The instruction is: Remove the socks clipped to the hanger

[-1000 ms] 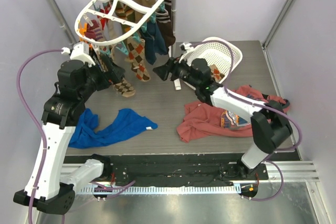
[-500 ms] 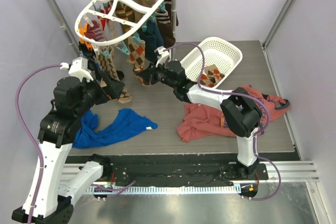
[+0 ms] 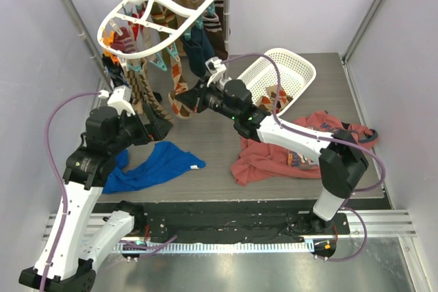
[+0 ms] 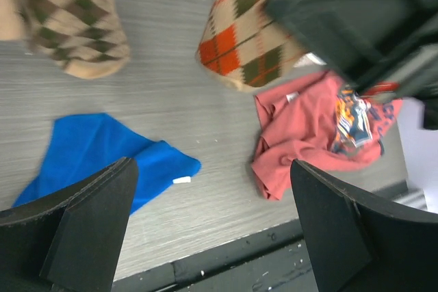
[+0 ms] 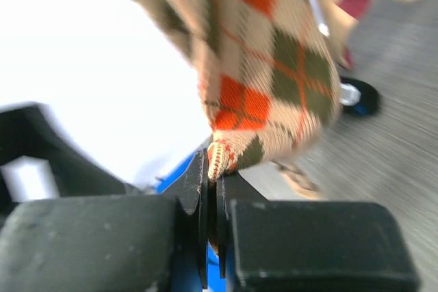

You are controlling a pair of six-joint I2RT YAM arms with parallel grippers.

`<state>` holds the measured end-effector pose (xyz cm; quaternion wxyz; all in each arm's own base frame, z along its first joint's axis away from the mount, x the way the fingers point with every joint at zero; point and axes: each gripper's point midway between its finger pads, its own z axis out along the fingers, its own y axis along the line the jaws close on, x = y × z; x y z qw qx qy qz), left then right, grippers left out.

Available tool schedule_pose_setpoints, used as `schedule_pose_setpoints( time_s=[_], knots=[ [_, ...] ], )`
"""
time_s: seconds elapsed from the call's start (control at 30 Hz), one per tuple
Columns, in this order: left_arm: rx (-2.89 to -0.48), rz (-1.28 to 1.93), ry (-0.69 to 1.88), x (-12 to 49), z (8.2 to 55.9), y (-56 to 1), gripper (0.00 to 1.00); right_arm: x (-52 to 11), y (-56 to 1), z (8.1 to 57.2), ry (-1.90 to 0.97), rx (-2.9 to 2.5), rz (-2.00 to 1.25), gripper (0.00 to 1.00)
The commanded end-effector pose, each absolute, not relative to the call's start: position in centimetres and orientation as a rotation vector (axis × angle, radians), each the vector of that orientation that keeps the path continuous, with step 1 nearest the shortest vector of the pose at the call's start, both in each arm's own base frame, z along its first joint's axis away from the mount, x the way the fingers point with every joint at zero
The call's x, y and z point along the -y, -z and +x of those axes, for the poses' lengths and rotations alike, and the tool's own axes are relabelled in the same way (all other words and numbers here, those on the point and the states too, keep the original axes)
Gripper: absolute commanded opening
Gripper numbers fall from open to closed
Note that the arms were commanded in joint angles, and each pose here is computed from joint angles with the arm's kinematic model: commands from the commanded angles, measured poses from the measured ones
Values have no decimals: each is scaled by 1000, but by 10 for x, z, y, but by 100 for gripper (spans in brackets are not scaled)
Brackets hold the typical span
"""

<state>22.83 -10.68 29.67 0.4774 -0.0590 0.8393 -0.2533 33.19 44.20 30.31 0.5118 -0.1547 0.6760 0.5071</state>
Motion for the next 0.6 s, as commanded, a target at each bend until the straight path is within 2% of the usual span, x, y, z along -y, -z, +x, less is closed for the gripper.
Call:
schedule_pose_setpoints(
  time_s=[0.0, 0.43, 0.57],
  knots=[
    [-1954, -18, 754, 128, 228, -306, 98, -437, -352, 306, -1340, -1554, -325, 1],
    [-1865, 20, 864, 147, 242, -309, 98, -450, -377, 264, -1455, -1506, -325, 1],
    [-1874, 8, 847, 147, 253, -304, 95, -450, -384, 257, -1503, -1482, -311, 1]
  ],
)
